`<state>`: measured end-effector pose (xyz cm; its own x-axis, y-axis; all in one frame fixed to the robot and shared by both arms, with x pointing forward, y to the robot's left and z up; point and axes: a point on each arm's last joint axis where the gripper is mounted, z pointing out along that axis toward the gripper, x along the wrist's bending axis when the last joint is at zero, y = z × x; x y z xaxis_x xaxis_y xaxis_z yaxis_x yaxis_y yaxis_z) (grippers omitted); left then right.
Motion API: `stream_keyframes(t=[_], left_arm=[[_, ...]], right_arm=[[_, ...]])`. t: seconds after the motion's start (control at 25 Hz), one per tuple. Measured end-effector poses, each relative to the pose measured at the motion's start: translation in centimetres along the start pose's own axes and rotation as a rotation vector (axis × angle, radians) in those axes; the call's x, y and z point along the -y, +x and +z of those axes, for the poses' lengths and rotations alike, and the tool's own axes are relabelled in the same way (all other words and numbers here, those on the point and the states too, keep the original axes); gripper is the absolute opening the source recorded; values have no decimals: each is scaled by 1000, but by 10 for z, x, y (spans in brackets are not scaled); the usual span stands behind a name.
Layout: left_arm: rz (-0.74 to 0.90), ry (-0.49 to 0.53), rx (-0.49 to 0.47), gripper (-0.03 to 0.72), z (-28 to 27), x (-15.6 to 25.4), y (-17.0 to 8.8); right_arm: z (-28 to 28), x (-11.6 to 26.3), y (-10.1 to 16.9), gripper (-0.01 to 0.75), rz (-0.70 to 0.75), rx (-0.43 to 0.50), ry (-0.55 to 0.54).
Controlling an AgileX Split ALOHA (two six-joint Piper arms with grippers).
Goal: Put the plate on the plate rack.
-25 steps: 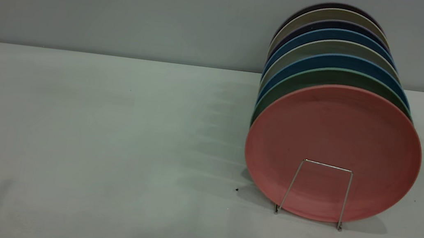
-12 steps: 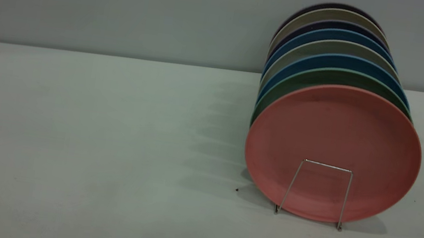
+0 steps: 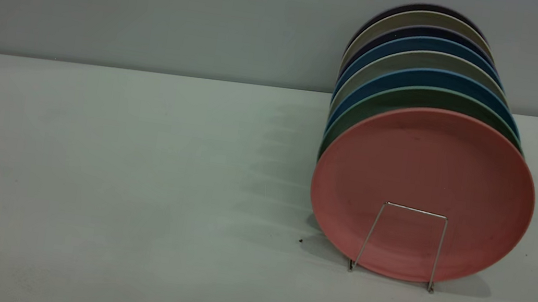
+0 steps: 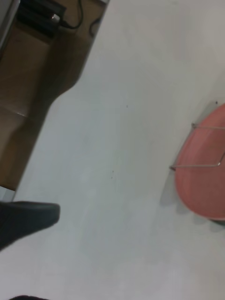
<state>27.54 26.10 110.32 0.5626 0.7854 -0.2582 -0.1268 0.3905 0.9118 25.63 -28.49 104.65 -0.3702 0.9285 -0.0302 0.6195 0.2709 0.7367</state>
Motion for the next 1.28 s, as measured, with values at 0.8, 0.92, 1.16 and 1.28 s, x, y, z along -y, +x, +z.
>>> stream_keyframes(t=[0.8,0.92,1.16,1.28], left_arm=[[178,830,-627,386,-60,-27,12],[200,778,-637,386,-80,-28,6],[255,679,-605,383,-102,-26,-3],[265,732,-584,382,-99,-15,1]], right_arm=[[-6,5,4,358,-63,-19,-61],[-8,13,6,350,-66,-18,-95],[-13,19,7,349,-72,-10,-150],[-14,19,8,349,-72,-12,-152]])
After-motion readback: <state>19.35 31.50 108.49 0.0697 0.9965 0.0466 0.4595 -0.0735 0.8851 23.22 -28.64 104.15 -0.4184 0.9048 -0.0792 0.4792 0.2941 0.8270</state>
